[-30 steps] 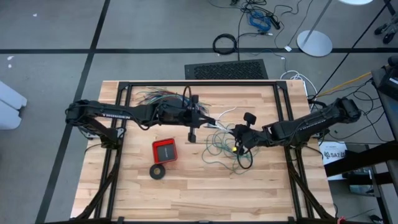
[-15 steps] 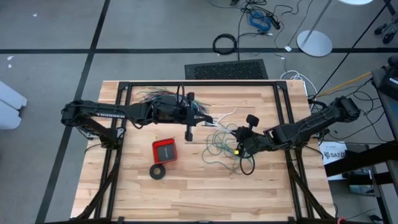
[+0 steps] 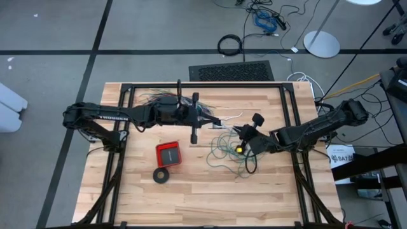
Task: Coil cords
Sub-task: Coil the white wire onto the spool
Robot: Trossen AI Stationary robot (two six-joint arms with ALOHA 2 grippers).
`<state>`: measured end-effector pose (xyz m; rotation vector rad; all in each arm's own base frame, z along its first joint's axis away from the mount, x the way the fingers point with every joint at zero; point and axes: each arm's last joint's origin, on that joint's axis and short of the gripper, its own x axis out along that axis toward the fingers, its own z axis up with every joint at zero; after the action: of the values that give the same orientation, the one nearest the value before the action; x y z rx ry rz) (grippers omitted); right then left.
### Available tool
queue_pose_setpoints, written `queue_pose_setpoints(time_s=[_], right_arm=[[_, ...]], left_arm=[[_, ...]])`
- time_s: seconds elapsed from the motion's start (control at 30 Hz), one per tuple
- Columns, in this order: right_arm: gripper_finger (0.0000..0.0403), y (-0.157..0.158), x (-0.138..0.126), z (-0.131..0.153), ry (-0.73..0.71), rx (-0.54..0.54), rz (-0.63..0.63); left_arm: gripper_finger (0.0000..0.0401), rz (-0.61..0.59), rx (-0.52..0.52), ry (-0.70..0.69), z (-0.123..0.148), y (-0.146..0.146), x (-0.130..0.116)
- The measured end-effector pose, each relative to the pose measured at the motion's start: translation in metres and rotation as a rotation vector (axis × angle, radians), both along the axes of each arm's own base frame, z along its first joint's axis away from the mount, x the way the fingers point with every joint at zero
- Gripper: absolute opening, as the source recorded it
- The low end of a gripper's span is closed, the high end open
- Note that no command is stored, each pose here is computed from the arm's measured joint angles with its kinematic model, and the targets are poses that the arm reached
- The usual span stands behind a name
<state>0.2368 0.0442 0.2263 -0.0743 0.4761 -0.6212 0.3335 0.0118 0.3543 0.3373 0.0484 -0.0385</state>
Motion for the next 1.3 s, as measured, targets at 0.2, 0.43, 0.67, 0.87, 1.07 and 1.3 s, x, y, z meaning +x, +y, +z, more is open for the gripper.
queue_pose_setpoints(time_s=[0.2, 0.43, 0.67, 0.87, 1.07, 1.3], right_arm=[[0.0001, -0.016, 0.009, 0.004, -0.092, -0.006, -0.033], [0.0000, -0.035, 0.026, 0.000, -0.153, 0.065, 0.003], [0.0000, -0.040, 0.042, -0.014, -0.173, 0.080, 0.020], [0.0000, -0.041, 0.045, -0.014, -0.194, 0.052, 0.006], [0.0000, -0.041, 0.045, -0.011, -0.221, 0.036, -0.013], [0.0000, -0.042, 0.043, -0.016, -0.168, 0.030, -0.050]], left_arm=[[0.0000, 0.046, -0.048, -0.062, 0.002, 0.001, 0.001], [0.0000, 0.143, -0.097, -0.146, -0.010, 0.005, 0.019], [0.0000, 0.269, -0.130, -0.215, -0.035, 0.009, 0.045], [0.0000, 0.372, -0.094, -0.214, -0.054, 0.013, 0.058], [0.0000, 0.422, -0.079, -0.198, -0.074, 0.014, 0.069], [0.0000, 0.446, 0.009, -0.179, -0.080, 0.015, 0.072]])
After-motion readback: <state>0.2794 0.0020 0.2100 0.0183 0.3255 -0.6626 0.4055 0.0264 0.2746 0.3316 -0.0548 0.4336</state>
